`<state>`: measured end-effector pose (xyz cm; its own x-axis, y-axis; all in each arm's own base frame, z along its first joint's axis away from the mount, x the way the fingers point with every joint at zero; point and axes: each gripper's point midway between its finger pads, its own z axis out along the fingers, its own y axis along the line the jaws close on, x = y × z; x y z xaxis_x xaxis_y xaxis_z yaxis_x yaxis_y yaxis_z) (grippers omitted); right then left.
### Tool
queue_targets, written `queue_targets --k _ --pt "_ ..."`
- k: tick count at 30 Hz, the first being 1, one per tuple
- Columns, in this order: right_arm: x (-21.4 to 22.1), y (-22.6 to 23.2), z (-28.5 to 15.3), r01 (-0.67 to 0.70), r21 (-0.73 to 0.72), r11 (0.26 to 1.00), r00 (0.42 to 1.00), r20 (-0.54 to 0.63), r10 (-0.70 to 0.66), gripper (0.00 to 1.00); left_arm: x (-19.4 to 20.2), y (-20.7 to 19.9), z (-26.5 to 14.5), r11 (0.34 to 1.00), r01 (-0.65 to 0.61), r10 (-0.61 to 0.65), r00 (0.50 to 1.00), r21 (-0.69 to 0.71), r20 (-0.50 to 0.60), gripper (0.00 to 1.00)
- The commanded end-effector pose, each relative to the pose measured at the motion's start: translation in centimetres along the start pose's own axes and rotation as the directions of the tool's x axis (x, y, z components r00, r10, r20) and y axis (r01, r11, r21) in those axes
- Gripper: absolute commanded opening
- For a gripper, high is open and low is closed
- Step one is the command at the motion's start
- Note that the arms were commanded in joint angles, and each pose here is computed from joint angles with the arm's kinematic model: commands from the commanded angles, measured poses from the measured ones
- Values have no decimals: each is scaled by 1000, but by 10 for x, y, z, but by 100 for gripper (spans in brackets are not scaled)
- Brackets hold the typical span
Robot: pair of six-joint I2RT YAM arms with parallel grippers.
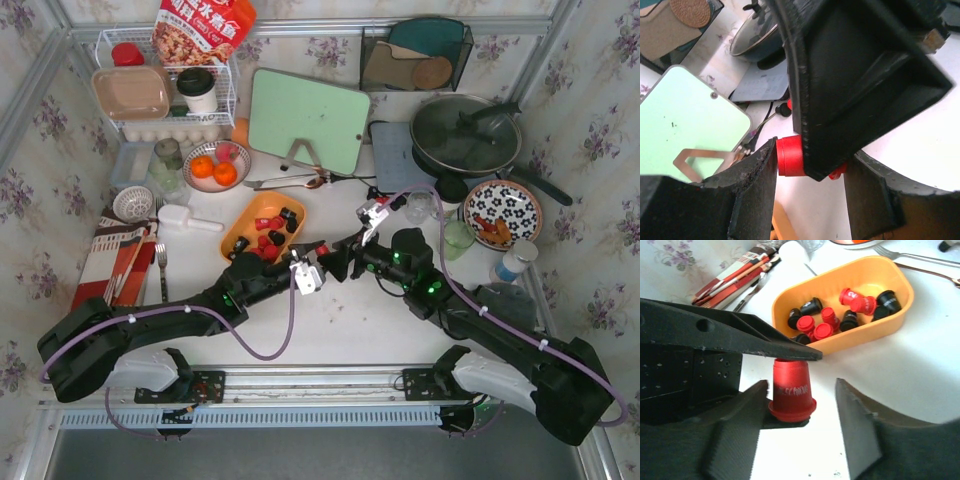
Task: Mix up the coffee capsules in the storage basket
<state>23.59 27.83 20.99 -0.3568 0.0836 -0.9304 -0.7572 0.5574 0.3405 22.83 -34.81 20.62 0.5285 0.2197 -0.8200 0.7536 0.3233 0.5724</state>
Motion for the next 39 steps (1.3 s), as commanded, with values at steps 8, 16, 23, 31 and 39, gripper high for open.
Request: queue_targets --k 8,16,23,31,39 --pt "-25 -23 -17 98 171 980 994 23 -103 100 6 15 0 998 19 -23 998 -64 -63 1" --pt "-49 -47 -48 132 357 925 983 76 -170 100 10 18 -3 995 49 -57 995 -92 -82 0" --pt "-44 -87 -67 119 574 810 985 32 -168 100 21 29 -5 973 153 -174 978 -173 -115 0" --pt "-34 -97 -66 117 608 785 989 4 -151 100 81 85 -45 759 353 -535 817 -547 -214 0" --pt "-15 -105 -59 130 616 777 991 -51 -126 100 131 109 -95 454 376 -808 557 -808 -194 0"
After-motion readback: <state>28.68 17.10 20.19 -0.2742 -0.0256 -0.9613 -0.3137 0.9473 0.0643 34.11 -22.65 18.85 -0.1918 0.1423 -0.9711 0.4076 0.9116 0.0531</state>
